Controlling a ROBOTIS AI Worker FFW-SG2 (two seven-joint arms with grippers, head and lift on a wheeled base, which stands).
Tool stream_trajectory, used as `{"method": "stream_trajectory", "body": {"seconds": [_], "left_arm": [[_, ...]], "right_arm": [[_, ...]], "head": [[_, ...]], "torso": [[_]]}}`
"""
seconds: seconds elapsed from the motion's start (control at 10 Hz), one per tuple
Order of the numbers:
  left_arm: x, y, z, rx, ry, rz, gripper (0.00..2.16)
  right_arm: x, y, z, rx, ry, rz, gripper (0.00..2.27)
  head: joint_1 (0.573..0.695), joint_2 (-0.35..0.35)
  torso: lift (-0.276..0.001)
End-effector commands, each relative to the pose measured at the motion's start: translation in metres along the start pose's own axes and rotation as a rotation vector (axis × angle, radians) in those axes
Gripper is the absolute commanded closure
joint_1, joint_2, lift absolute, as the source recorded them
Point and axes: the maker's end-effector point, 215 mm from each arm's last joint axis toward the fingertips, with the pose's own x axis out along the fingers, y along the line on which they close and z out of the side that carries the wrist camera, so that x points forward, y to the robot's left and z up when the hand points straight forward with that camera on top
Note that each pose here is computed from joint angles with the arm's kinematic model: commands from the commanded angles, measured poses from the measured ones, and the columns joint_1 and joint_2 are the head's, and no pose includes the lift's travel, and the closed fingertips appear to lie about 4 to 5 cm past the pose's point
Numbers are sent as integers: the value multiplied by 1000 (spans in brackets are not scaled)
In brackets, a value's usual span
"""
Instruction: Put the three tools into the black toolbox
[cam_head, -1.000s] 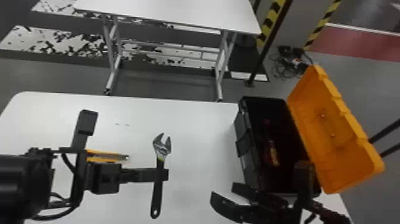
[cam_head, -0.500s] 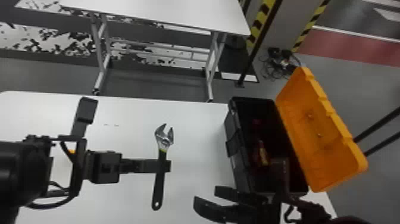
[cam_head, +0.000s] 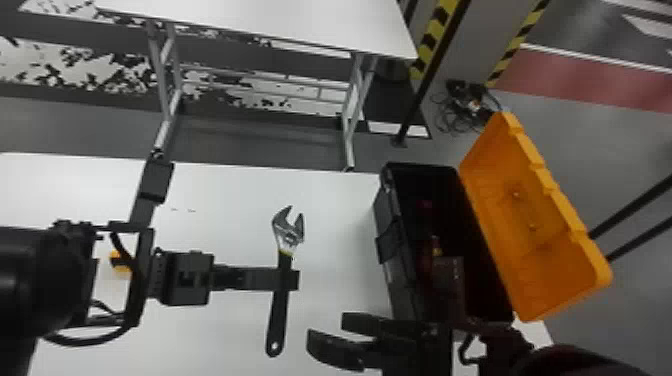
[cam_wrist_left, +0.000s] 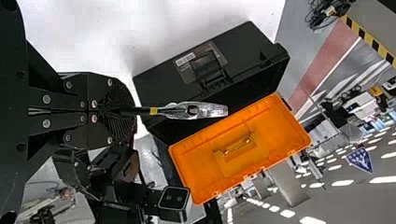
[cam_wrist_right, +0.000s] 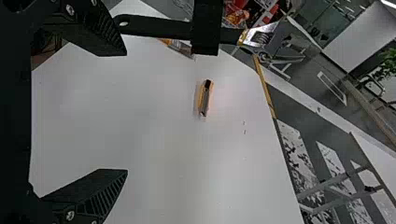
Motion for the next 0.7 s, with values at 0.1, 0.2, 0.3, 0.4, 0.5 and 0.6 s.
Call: {"method": "stream_trajectory", "body": {"seconds": [0.1, 0.2, 0.3, 0.4, 0.5, 0.6], "left_arm": [[2, -2, -2, 1, 10, -7, 1710], [2, -1, -4, -5, 12, -12, 1710], [3, 0, -5, -8, 14, -15, 1710], [4, -1, -6, -8, 17, -16, 1710], [5, -1, -9, -12, 23, -20, 1710], [5, -2, -11, -11, 26, -19, 1710]], "right_arm": [[5, 8, -2, 15, 28, 23, 110], [4, 11, -4, 24, 42, 37, 110], [2, 13, -3, 36, 46, 49, 113], [0, 17, -4, 43, 50, 64, 113], [-3, 22, -3, 55, 48, 80, 113], [-5, 26, -1, 73, 48, 101, 113]], "head": [[695, -240], [695, -237], [695, -233], [695, -233], [695, -233], [695, -233]], "torso": [[-51], [-51], [-51], [-51], [-51], [-51]]}}
